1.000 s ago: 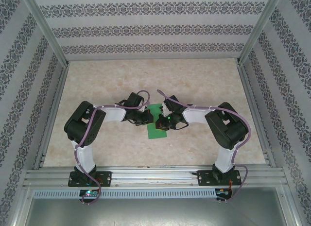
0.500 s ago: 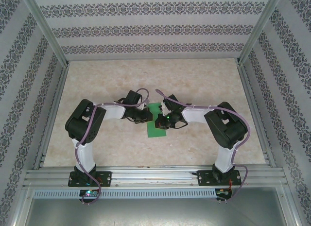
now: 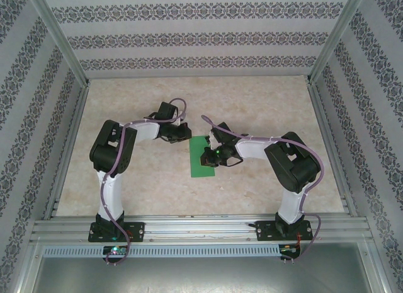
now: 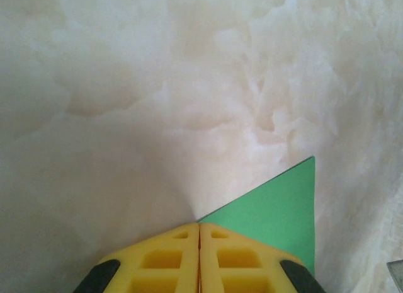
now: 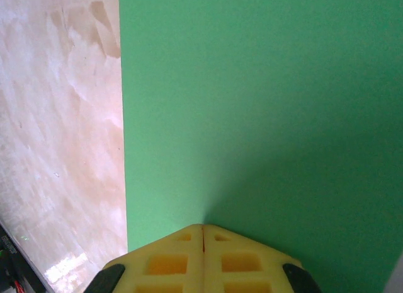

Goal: Fold a paper plane with a square sheet of paper (fold left side to right side)
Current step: First fold the square sheet of paper in half at the center of the table, then hold the square sheet of paper at the center of the table, then fold the triangle a second time at the center of the table.

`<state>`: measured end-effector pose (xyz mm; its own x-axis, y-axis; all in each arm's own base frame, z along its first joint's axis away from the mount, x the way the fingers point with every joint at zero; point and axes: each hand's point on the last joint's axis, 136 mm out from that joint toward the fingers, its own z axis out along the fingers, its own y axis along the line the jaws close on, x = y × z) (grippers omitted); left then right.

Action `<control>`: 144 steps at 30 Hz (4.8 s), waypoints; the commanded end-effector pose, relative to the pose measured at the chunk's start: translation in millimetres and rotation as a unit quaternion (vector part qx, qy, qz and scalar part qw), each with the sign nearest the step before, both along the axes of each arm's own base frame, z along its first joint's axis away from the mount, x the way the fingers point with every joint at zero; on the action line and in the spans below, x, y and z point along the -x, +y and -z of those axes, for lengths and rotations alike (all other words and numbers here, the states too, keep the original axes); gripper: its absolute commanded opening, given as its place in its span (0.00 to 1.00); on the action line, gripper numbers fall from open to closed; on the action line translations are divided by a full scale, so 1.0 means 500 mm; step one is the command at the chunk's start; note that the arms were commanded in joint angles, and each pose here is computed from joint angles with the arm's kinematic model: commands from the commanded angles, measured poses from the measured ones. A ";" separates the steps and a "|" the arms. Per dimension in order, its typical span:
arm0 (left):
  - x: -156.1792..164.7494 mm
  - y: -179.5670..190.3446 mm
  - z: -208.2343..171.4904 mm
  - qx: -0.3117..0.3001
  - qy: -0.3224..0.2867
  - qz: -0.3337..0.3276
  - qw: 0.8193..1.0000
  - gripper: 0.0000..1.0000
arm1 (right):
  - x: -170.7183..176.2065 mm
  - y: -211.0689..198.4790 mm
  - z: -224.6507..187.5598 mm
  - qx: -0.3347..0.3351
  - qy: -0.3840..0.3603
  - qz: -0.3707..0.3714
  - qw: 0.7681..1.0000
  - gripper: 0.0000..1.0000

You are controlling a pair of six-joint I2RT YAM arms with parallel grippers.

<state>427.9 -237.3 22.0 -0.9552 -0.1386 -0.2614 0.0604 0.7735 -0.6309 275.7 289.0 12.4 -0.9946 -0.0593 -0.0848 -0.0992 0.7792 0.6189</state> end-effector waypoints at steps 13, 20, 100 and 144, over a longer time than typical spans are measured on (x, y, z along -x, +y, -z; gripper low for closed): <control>-0.074 0.043 -0.028 -0.037 -0.046 -0.012 0.998 0.10 | 0.073 -0.076 0.099 0.088 0.083 0.027 0.992 0.00; -0.055 0.042 -0.126 -0.024 -0.083 -0.006 0.996 0.10 | 0.063 -0.064 0.092 0.070 0.076 0.041 0.994 0.00; 0.197 -0.040 0.045 -0.037 0.056 0.023 0.997 0.09 | 0.092 -0.074 -0.017 -0.004 0.082 0.033 0.996 0.35; 0.193 -0.054 0.037 -0.024 0.051 0.032 0.998 0.09 | -0.101 -0.073 -0.038 -0.071 0.017 0.071 0.995 0.32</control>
